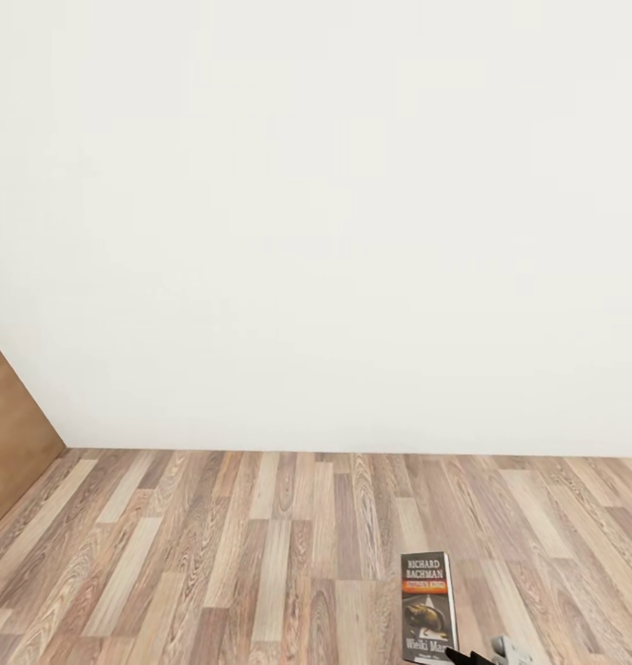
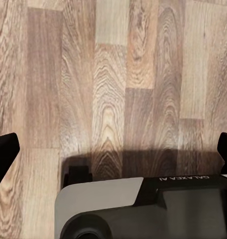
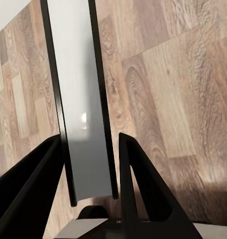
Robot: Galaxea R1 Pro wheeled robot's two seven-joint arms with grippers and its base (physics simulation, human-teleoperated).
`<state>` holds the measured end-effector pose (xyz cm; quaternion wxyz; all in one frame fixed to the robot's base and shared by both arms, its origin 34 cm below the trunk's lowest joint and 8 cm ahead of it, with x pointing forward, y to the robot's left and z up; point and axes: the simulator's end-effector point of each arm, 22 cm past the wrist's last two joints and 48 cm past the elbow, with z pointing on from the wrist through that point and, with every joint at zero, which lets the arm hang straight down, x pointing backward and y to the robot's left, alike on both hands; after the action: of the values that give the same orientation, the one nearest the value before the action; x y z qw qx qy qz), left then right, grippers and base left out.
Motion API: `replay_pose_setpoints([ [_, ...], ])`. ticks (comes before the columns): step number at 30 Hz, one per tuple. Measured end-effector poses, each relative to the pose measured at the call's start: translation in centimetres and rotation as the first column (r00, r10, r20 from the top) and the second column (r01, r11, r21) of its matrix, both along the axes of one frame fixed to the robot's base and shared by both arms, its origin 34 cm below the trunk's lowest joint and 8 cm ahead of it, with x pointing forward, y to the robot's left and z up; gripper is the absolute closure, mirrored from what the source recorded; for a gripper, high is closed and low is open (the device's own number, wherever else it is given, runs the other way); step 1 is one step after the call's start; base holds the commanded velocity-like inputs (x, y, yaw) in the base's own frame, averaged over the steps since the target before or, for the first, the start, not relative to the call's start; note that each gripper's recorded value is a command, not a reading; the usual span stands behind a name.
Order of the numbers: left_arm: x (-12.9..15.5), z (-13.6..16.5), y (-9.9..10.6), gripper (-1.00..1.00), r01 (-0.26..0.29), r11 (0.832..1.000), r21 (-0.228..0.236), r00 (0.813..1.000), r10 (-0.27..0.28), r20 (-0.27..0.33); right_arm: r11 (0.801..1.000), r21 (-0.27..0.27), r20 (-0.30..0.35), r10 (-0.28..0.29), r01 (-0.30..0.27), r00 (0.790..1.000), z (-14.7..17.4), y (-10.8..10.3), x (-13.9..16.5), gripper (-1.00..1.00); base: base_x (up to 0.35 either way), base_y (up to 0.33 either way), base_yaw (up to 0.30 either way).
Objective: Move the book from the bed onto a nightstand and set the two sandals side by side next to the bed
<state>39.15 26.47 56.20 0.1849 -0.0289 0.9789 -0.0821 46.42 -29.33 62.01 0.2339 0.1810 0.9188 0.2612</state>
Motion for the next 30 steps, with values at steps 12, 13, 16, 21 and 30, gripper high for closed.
replay_pose_setpoints([
  [12,0.8,0.6,-0.1,-1.0,0.0,1.0,0.0,1.0,0.0,0.029,1.0,0.0,0.018,0.003,-0.003,1.0,0.6,0.1,0.5,1.0,0.0,0.0,-0.101],
  [13,0.9,0.6,-0.1,-1.0,0.0,1.0,0.0,1.0,0.0,0.03,1.0,0.001,0.02,0.003,-0.003,1.0,0.7,0.1,0.6,1.0,0.0,0.0,-0.153],
  [16,1.1,0.7,-0.1,-1.0,0.0,1.0,0.0,0.999,0.0,0.035,1.0,0.002,0.025,0.004,-0.004,1.0,0.8,0.1,0.7,1.0,0.0,0.0,-0.174],
  [21,1.3,0.9,-0.1,-1.0,0.0,1.0,0.0,0.999,0.0,0.042,1.0,0.005,0.033,0.005,-0.005,0.999,1.1,0.2,0.9,1.0,0.0,0.0,-0.148],
  [30,1.8,1.3,-0.1,-1.0,0.001,1.0,0.0,0.998,-0.001,0.057,1.0,0.004,0.048,0.006,-0.007,0.999,1.6,0.2,1.3,1.0,0.0,0.0,-0.016],
])
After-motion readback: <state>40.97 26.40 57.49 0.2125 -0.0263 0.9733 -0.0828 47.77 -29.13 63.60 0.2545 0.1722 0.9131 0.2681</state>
